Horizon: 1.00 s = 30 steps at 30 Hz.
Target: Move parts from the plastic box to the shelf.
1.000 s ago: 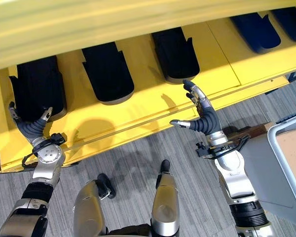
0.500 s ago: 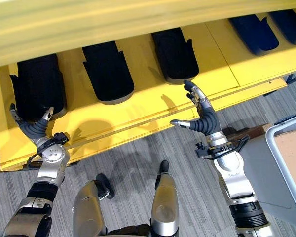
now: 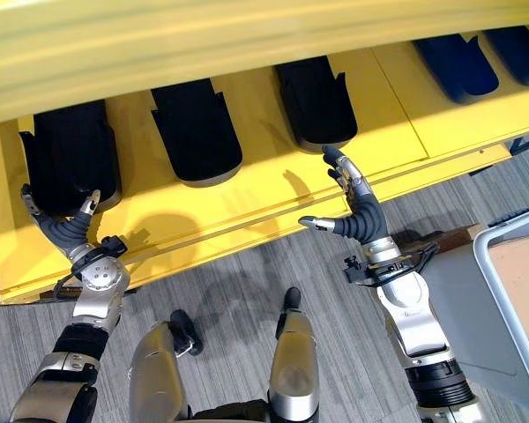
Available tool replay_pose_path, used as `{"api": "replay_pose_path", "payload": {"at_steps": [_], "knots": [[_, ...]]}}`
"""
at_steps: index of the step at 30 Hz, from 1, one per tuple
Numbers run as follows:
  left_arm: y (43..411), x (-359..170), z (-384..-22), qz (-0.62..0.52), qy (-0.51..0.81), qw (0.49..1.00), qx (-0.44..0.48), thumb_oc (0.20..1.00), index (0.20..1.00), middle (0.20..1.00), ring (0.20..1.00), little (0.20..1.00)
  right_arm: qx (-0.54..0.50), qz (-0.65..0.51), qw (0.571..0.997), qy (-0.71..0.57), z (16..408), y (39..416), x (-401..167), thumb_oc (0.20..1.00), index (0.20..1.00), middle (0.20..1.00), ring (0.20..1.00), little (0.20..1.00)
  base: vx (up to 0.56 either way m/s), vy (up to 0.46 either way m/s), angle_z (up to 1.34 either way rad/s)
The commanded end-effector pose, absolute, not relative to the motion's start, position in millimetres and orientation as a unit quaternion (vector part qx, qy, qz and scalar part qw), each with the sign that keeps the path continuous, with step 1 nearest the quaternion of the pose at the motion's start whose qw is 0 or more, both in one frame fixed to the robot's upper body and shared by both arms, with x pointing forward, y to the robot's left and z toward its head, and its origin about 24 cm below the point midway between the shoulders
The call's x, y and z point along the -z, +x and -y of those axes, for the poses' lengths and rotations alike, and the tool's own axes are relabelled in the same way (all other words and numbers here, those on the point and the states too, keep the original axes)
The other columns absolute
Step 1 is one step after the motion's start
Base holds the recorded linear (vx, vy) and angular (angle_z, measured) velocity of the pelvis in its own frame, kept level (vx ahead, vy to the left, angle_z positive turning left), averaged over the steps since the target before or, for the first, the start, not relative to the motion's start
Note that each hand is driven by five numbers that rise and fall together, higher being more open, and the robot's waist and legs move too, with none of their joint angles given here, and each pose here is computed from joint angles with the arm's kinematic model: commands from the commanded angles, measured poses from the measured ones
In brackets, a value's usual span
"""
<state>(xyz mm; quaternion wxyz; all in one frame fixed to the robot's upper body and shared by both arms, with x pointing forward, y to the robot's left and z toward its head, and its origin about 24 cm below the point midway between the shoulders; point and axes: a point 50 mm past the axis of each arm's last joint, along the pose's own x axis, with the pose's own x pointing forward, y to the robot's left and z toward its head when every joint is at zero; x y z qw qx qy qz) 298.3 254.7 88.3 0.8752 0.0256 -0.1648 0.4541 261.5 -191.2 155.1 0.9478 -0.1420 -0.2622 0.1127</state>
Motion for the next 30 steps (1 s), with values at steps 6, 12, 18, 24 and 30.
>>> {"api": "replay_pose_path", "payload": {"at_steps": [6,12,18,24,30], "knots": [[301.0,-91.9,-231.0,0.183,0.016,0.891,-0.415,1.0,1.0,1.0,1.0,1.0,-0.102,0.328,0.93,-0.128,189.1,254.6,-172.8,1.0,1.0,1.0,1.0,1.0,0.0,-0.005,0.01],[302.4,-91.6,-227.0,0.183,0.018,0.893,-0.41,1.0,1.0,1.0,1.0,1.0,-0.103,0.327,0.931,-0.126,188.2,255.6,-172.1,1.0,1.0,1.0,1.0,1.0,0.0,0.0,0.0],[303.8,-93.5,-226.9,0.185,0.021,0.895,-0.405,1.0,1.0,1.0,1.0,1.0,-0.104,0.328,0.931,-0.124,187.5,255.7,-172.6,1.0,1.0,1.0,1.0,1.0,0.0,0.0,0.0],[304.5,-91.7,-222.0,0.182,0.02,0.899,-0.397,1.0,1.0,1.0,1.0,1.0,-0.104,0.326,0.931,-0.122,186.0,256.3,-171.5,1.0,1.0,1.0,1.0,1.0,0.0,0.0,0.0],[306.3,-94.5,-216.9,0.189,0.035,0.905,-0.379,1.0,1.0,1.0,1.0,1.0,-0.104,0.328,0.931,-0.12,184.8,255.7,-171.4,1.0,1.0,1.0,1.0,1.0,0.0,0.0,0.0]]}}
